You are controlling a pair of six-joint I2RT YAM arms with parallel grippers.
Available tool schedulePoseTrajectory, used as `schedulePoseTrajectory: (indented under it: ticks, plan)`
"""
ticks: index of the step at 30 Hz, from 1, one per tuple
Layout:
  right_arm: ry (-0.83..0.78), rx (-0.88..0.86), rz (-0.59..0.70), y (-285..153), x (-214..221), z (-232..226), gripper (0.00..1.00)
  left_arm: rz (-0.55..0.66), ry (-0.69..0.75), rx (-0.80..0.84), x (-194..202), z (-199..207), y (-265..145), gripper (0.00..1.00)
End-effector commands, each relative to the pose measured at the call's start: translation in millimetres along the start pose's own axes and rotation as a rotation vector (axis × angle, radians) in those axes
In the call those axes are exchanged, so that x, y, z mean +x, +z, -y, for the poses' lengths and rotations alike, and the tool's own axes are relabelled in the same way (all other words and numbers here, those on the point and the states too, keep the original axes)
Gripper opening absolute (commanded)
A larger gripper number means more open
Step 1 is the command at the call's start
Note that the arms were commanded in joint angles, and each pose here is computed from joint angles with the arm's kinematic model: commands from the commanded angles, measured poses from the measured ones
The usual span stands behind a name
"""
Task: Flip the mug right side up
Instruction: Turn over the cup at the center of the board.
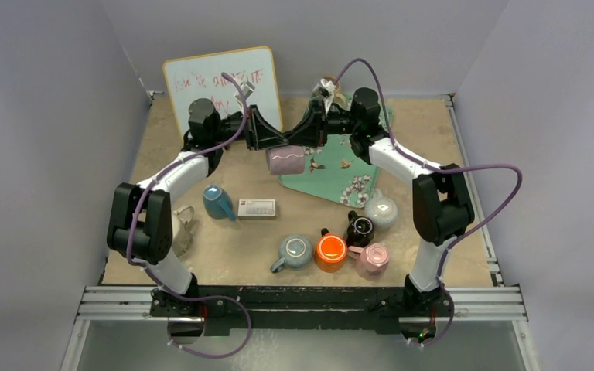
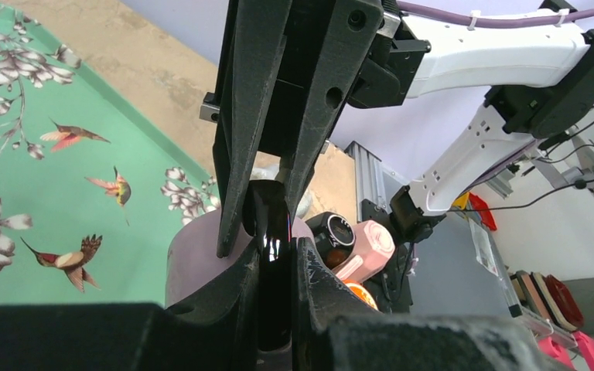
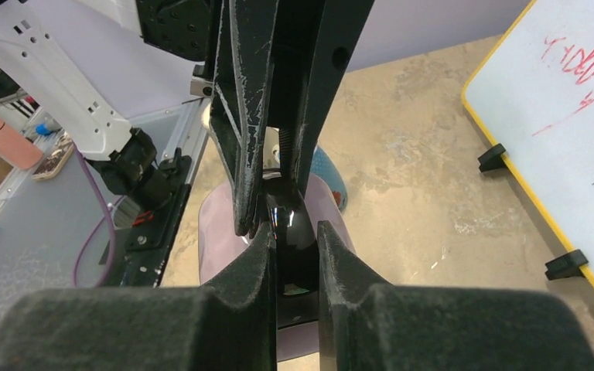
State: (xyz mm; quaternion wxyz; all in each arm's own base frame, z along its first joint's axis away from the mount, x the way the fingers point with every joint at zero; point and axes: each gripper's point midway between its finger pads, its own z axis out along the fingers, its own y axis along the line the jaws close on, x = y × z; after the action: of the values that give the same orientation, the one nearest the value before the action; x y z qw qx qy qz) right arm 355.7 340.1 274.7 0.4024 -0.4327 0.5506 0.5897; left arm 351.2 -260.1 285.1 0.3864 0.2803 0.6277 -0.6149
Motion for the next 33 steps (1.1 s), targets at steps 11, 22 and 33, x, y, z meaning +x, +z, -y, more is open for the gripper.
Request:
schedulePoseTrajectory:
  ticks: [11, 22, 33]
  plan:
    - [0.004, 0.112, 0.007, -10.2, -9.3, 8.3, 0.0, 0.019, 0.166, -0.275, -42.2, 10.7, -14.7, 0.63]
    - [-0.062, 0.311, -0.1, -30.3, -16.5, 20.1, 0.0, 0.037, 0.113, -0.539, -35.5, 20.5, -50.4, 1.0]
    - [-0.203, 0.793, -0.368, -104.5, -32.4, 51.0, 0.0, -0.01, 0.085, -0.73, 34.6, 37.7, -101.3, 1.0]
